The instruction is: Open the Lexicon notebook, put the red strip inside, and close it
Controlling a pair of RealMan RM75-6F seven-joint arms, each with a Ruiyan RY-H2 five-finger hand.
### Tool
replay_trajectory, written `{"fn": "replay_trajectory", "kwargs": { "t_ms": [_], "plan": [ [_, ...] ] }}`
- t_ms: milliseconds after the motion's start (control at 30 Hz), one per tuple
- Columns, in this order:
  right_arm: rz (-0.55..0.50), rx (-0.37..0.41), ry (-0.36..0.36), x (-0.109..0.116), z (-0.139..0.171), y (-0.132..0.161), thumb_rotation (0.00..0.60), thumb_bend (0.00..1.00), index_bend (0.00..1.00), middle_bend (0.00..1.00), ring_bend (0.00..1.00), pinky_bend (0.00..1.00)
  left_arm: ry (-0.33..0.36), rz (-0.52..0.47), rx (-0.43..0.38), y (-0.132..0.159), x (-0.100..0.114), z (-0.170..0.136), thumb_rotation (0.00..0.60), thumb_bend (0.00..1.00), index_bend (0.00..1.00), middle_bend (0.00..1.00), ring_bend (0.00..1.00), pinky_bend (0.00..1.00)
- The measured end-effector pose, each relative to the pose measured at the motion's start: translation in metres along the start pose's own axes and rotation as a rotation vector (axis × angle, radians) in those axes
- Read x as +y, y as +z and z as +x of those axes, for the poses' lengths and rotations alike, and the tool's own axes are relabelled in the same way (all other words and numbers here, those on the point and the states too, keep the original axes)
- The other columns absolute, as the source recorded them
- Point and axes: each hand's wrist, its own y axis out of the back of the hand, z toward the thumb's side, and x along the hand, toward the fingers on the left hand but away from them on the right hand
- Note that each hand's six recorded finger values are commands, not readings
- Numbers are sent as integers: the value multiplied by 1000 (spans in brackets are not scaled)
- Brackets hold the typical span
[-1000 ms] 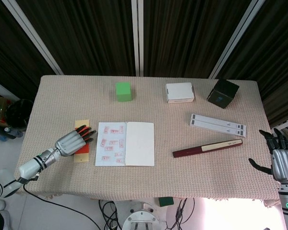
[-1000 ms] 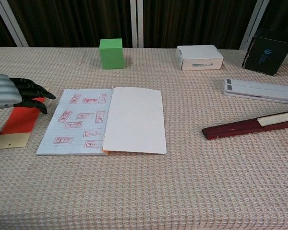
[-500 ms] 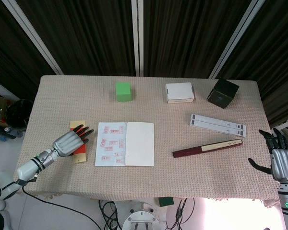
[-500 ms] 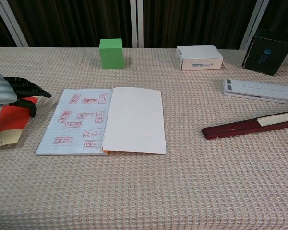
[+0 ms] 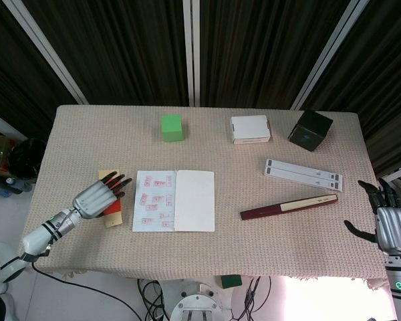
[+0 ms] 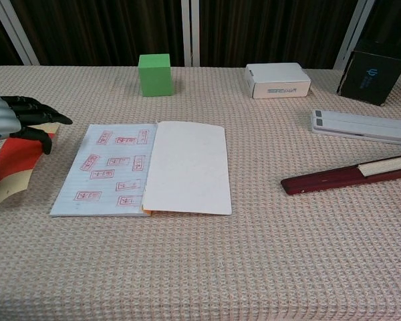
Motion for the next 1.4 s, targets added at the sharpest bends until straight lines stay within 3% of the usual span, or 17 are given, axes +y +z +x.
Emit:
{"fn": "replay_trajectory", "kwargs": {
  "t_ms": [267, 600, 967, 1400],
  "plan": [
    [-4, -1, 4, -1, -1, -2, 600, 130, 153, 160, 0, 111, 68, -60, -20, 22, 36, 17, 600, 59, 389, 37, 28, 101],
    [-10, -22, 6, 0, 1, -13, 600, 130, 153, 160, 0, 111, 108, -32, -79, 65, 76, 63, 600, 59, 378, 37, 28, 102],
    [-16, -37, 11, 0, 3, -23, 600, 129, 153, 160, 0, 111, 58, -15, -133, 109, 84, 89, 600, 59, 316, 37, 28, 101],
    [-19, -36, 13, -2, 2, -23, 600, 130, 153, 159, 0, 111, 67, -6, -130, 121, 89, 105, 600, 60, 275, 35, 29, 101]
  ]
}}
